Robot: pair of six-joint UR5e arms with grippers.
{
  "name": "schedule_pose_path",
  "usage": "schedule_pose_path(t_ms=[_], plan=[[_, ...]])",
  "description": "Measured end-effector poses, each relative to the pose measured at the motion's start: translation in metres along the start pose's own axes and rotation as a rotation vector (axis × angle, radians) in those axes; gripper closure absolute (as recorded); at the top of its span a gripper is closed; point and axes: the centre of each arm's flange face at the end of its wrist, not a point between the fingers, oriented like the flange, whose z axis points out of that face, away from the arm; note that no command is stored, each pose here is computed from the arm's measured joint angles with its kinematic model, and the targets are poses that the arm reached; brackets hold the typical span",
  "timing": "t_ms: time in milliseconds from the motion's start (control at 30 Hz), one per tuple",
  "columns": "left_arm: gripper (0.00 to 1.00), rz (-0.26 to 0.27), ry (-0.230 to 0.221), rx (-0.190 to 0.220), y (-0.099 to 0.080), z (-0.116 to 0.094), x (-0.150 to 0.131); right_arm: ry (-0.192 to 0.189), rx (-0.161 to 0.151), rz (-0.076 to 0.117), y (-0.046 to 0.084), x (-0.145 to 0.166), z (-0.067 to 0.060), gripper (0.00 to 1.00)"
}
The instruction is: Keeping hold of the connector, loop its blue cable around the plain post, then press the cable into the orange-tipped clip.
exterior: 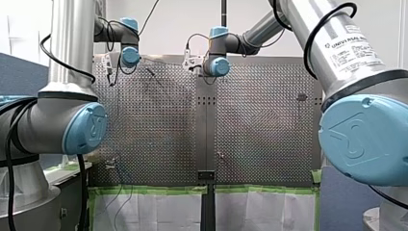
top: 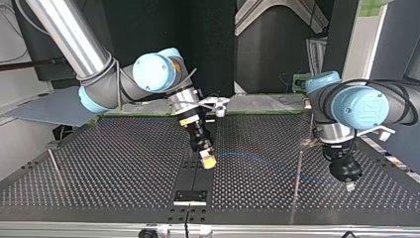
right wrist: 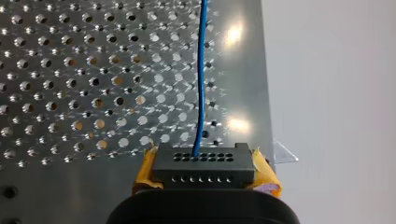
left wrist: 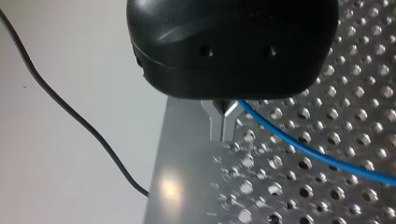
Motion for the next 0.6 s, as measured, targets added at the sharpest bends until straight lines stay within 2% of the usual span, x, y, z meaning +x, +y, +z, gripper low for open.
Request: schedule_pose_path(t_ms=[233,600], plan=[[1.0,-0.016,0.031,0.031,0.003,0.017,0.029,-0.013,-0.009,-0.003,0.007,-0.012,0.003,1.0],[1.0,-0.028,0.06,0.042,0.009,0.028,0.05,-0.036,-0.016,-0.015,0.014,-0.032,0.005,1.0]])
